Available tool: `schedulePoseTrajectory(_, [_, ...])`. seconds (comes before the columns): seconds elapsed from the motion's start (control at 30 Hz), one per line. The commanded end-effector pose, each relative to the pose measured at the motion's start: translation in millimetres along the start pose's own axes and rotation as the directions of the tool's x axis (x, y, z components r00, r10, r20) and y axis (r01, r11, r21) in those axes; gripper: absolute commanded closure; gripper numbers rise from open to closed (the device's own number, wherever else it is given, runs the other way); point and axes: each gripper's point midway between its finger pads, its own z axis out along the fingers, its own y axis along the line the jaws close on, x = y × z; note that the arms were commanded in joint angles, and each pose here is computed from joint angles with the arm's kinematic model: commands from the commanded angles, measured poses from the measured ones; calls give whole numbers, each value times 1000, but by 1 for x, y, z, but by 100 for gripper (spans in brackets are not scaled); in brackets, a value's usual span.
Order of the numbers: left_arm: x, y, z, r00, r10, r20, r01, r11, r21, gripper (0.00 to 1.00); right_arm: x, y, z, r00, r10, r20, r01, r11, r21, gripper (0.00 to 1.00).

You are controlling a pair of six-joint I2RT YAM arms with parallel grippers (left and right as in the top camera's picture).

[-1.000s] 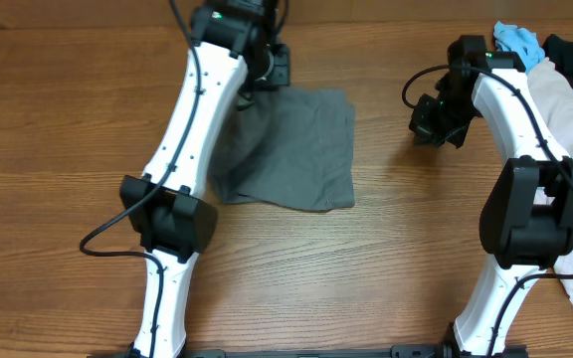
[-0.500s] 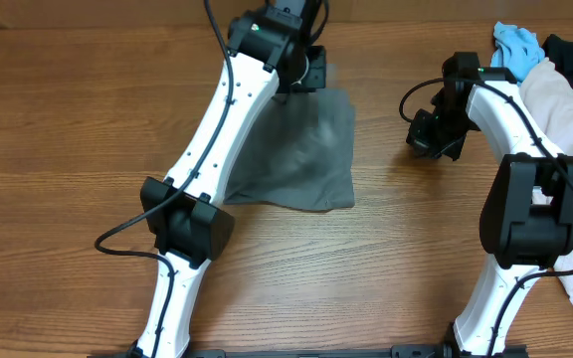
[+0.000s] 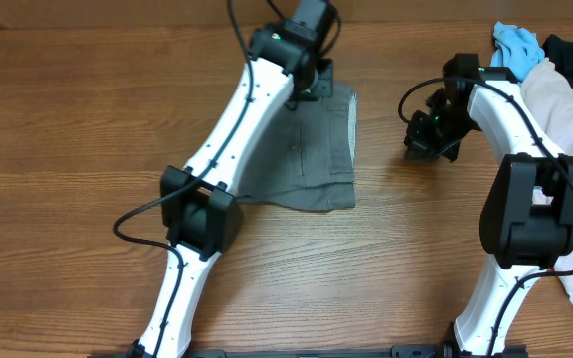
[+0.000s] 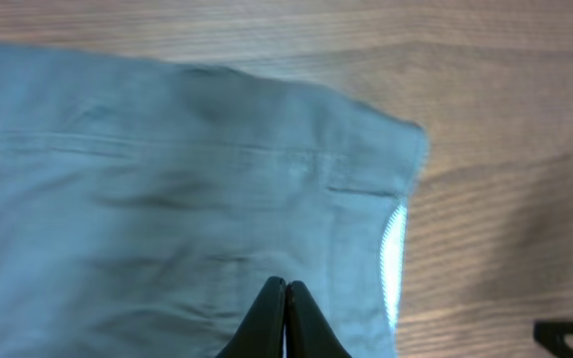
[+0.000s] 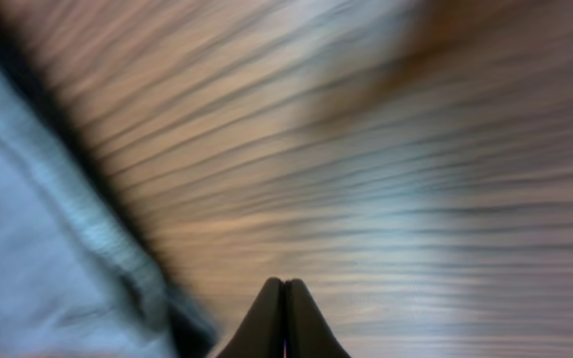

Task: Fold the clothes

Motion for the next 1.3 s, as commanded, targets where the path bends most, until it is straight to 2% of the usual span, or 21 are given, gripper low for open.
schedulePoseTrajectory(0.0, [-25, 18, -41, 997, -6, 71, 3, 999, 44, 95, 15, 76, -41, 975, -218, 40, 217, 906, -364, 96])
schedulePoseTrajectory(0.1, [-24, 31, -34, 999, -2, 39, 0, 999, 47, 95, 30, 97, -42, 962, -273, 20, 252, 854, -455, 96])
schedulePoseTrajectory(0.3, [-18, 38, 7, 1000, 21, -12, -20, 999, 50, 96, 42, 122, -14, 925, -378, 41, 355, 819, -451, 96])
schedulePoseTrajectory(0.43, [-19, 25, 35, 999, 24, -24, -20, 991, 132, 96, 50, 135, 18, 906, -421, 49, 402, 817, -414, 96])
schedulePoseTrajectory(0.67, [-9, 25, 91, 997, 20, -68, -9, 986, 164, 96, 64, 121, 62, 930, -367, -4, 341, 868, -363, 96])
schedulePoseTrajectory(0.9, [12, 27, 145, 991, 10, -135, 18, 978, 208, 96, 67, 101, 94, 975, -221, -36, 193, 911, -366, 96])
schedulePoseTrajectory(1.03, [28, 35, 168, 983, 5, -183, 31, 981, 191, 96, 74, 90, 108, 990, -125, -71, 91, 928, -362, 96])
schedulePoseTrajectory(1.13, [30, 35, 167, 982, 3, -191, 34, 982, 188, 96, 77, 85, 111, 991, -101, -86, 65, 934, -351, 96])
schedulePoseTrajectory(1.27, [3, 19, 133, 993, 12, -116, 16, 971, 239, 96, 74, 81, 113, 993, -97, -70, 69, 943, -325, 96])
